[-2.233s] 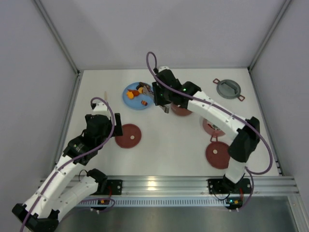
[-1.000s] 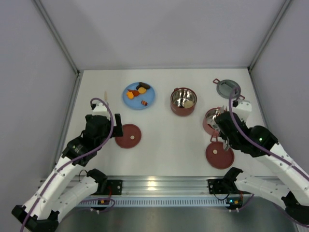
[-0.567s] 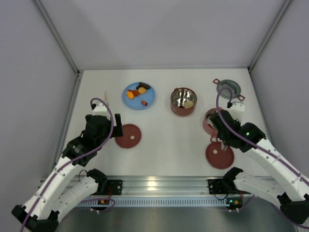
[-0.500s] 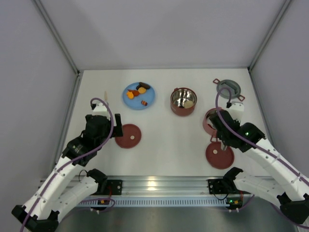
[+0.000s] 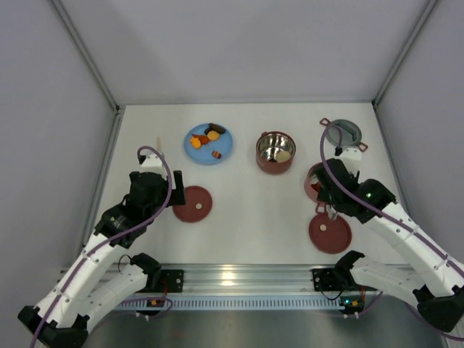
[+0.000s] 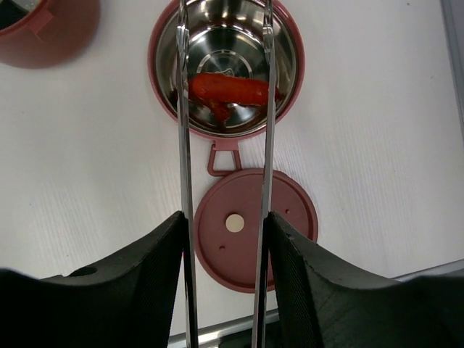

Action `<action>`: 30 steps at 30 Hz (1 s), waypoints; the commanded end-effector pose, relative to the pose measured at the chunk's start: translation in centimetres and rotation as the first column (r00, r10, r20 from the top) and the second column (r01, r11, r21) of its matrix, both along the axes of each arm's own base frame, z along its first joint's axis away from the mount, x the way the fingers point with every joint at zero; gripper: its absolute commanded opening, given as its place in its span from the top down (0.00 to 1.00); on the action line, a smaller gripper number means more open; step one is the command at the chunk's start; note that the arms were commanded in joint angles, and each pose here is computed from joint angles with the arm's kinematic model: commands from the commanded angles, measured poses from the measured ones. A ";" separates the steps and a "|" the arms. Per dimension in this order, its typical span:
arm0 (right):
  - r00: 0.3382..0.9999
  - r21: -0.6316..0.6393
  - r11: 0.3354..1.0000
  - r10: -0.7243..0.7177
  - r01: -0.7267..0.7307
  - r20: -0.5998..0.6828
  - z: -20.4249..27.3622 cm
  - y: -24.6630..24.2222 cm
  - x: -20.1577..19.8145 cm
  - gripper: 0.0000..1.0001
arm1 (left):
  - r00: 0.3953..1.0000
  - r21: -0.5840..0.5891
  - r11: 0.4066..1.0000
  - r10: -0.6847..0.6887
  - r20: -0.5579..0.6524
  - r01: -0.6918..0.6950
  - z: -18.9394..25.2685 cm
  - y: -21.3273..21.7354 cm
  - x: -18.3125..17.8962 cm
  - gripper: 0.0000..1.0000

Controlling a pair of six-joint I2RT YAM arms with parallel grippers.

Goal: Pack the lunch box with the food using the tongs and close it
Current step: Place the fake food in the packing box.

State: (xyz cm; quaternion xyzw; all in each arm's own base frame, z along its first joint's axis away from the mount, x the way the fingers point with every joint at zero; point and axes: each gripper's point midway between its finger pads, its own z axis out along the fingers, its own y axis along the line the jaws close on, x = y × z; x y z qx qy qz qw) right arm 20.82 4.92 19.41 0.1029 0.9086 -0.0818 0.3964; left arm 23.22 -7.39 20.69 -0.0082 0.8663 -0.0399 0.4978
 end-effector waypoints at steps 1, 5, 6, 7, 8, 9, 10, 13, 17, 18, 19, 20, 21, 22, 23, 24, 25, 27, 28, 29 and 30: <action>0.993 0.094 0.994 0.044 -0.055 0.114 4.2 1.8 2.0 0.52 | 1.000 -0.006 1.000 -0.018 0.017 0.018 0.7 -0.4 0.2 0.01; 0.983 0.145 0.979 0.125 -0.144 0.136 6.5 3.9 2.7 0.52 | 1.000 -0.003 1.000 -0.014 0.018 0.015 0.7 -0.3 0.2 0.01; 0.978 0.161 0.973 0.142 -0.166 0.150 7.5 4.5 3.0 0.52 | 1.000 -0.003 1.000 -0.013 0.019 0.013 0.7 -0.3 0.2 0.01; 0.972 0.182 0.961 0.180 -0.207 0.154 8.0 5.4 3.0 0.52 | 1.000 -0.002 1.000 -0.012 0.018 0.012 0.7 -0.2 0.2 0.01; 0.966 0.194 0.953 0.203 -0.232 0.161 8.4 6.1 3.2 0.52 | 1.000 -0.003 1.000 -0.010 0.019 0.010 0.7 -0.2 0.2 0.01; 0.958 0.211 0.941 0.231 -0.264 0.169 9.0 7.0 3.4 0.52 | 1.000 -0.001 1.000 -0.012 0.018 0.012 0.7 -0.3 0.2 0.01; 0.943 0.242 0.915 0.286 -0.322 0.171 9.4 8.4 3.4 0.52 | 1.000 -0.002 1.000 -0.011 0.017 0.011 0.6 -0.3 0.3 0.01; 0.899 0.288 0.855 0.384 -0.432 0.210 11.2 12.3 4.4 0.52 | 1.000 0.001 1.000 -0.009 0.015 0.009 0.6 -0.2 0.3 0.01; 0.845 0.266 0.804 0.482 -0.531 0.231 13.3 18.5 7.3 0.51 | 1.000 0.000 1.000 0.002 0.021 -0.002 0.7 0.0 0.3 0.01; 0.831 0.271 0.787 0.508 -0.555 0.226 13.3 19.9 7.8 0.51 | 1.000 0.003 1.000 0.004 0.019 -0.004 0.7 0.0 0.3 0.01; 0.819 0.265 0.776 0.525 -0.572 0.232 13.6 20.9 8.5 0.52 | 1.000 0.002 1.000 0.003 0.017 -0.003 0.6 -0.1 0.3 0.01; 0.808 0.263 0.765 0.542 -0.588 0.231 13.5 22.1 9.1 0.51 | 1.000 0.005 1.000 0.005 0.018 -0.005 0.7 0.0 0.3 0.01; 0.793 0.254 0.752 0.565 -0.609 0.227 13.3 24.0 10.5 0.51 | 1.000 0.004 1.000 0.005 0.017 -0.005 0.6 0.0 0.3 0.01; 0.785 0.250 0.745 0.577 -0.619 0.226 13.2 25.0 11.1 0.51 | 1.000 0.005 1.000 0.007 0.016 -0.007 0.6 0.0 0.4 0.01; 0.780 0.244 0.741 0.589 -0.626 0.214 12.6 25.8 11.8 0.51 | 1.000 0.005 1.000 0.005 0.016 -0.005 0.6 0.0 0.3 0.01; 0.776 0.241 0.737 0.601 -0.631 0.192 11.5 27.3 13.1 0.51 | 1.000 0.005 1.000 0.007 0.016 -0.007 0.6 0.0 0.4 0.01; 0.764 0.231 0.729 0.617 -0.645 0.187 11.0 28.1 13.6 0.51 | 1.000 0.006 1.000 0.005 0.014 -0.005 0.5 0.0 0.4 0.01; 0.761 0.224 0.728 0.632 -0.648 0.147 8.8 29.5 14.9 0.51 | 1.000 0.007 1.000 0.007 0.015 -0.007 0.5 0.0 0.3 0.01; 0.750 0.221 0.717 0.644 -0.661 0.151 8.3 30.2 15.4 0.51 | 1.000 0.007 1.000 0.008 0.013 -0.008 0.5 0.0 0.4 0.01; 0.747 0.220 0.715 0.652 -0.664 0.133 7.0 30.7 15.8 0.51 | 1.000 0.009 1.000 0.006 0.014 -0.006 0.5 0.0 0.4 0.01; 0.731 0.226 0.698 0.672 -0.680 0.123 6.2 31.3 15.7 0.52 | 1.000 0.007 1.000 0.005 0.012 -0.005 0.5 0.0 0.4 0.01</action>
